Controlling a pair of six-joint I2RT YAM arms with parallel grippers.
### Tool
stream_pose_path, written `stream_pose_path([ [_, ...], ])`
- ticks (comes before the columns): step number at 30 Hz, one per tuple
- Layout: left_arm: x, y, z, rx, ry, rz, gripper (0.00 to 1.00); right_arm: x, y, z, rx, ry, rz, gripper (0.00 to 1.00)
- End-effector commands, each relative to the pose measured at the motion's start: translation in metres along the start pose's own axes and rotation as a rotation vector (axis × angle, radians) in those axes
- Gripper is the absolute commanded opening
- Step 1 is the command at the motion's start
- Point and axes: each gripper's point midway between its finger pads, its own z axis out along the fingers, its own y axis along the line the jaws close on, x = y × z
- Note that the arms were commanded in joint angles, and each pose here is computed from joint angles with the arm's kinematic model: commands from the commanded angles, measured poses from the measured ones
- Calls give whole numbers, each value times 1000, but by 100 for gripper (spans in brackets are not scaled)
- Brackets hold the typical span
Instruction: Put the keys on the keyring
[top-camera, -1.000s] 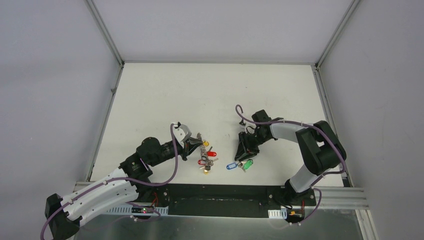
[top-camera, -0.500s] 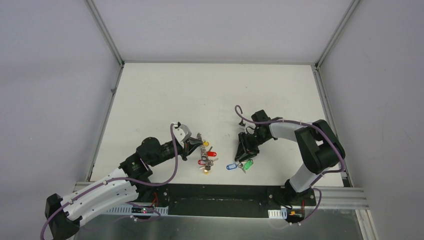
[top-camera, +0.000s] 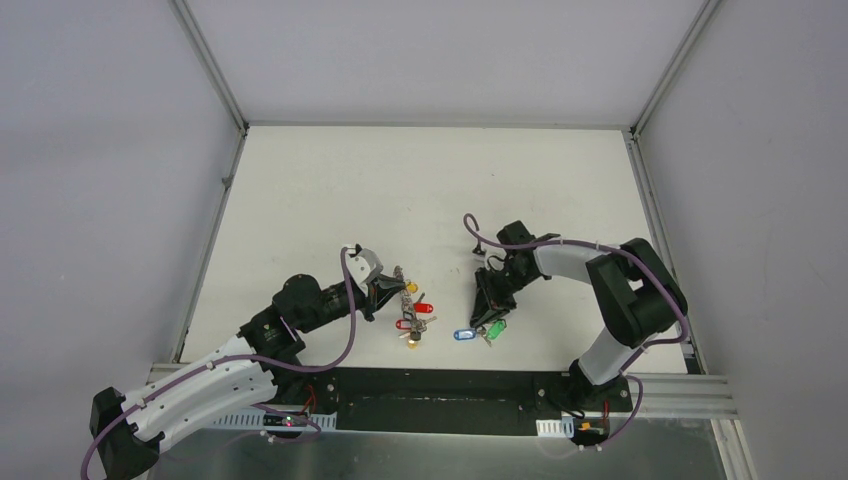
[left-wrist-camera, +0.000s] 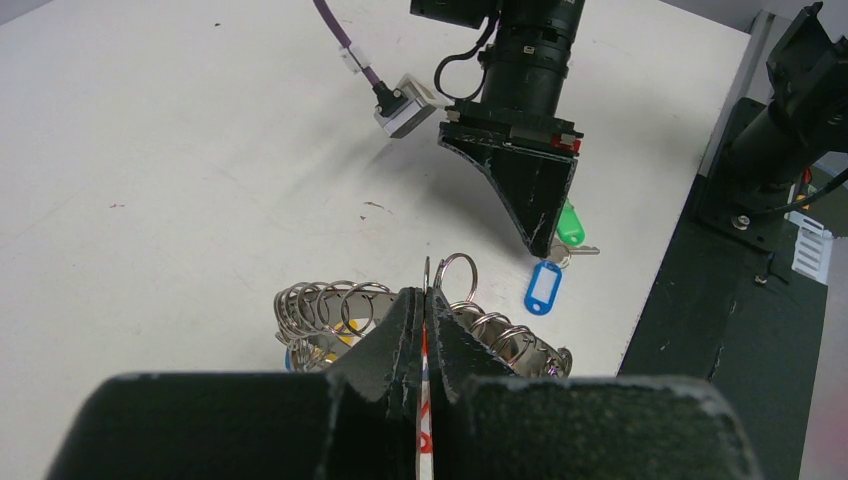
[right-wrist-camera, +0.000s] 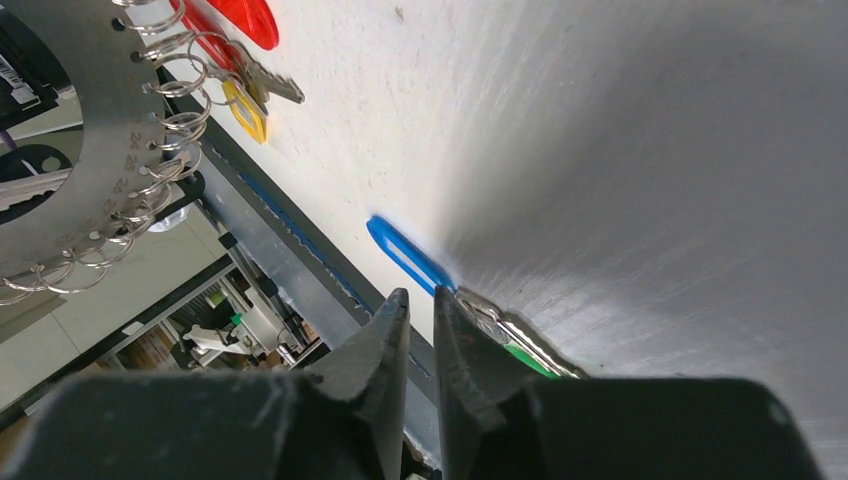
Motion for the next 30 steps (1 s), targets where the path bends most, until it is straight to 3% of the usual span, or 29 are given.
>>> stream_pose_path([
  [1, -46, 1, -1, -9, -130, 24, 0, 0, 12, -3, -6, 21, -30, 16],
  [6, -45, 1, -1, -8, -128, 20, 0, 3, 8, -7, 84, 20, -36, 24],
  [12, -46, 1, -1, -9, -130, 20, 0, -4, 9, -26, 204, -82, -29, 31],
  [18, -46, 1, -1, -14, -130, 19, 0, 0, 10, -42, 254, -201, 73, 31],
  [30, -47, 1, -1, -11, -130, 20, 0, 15, 11, -23, 130, -250, 464, 24],
])
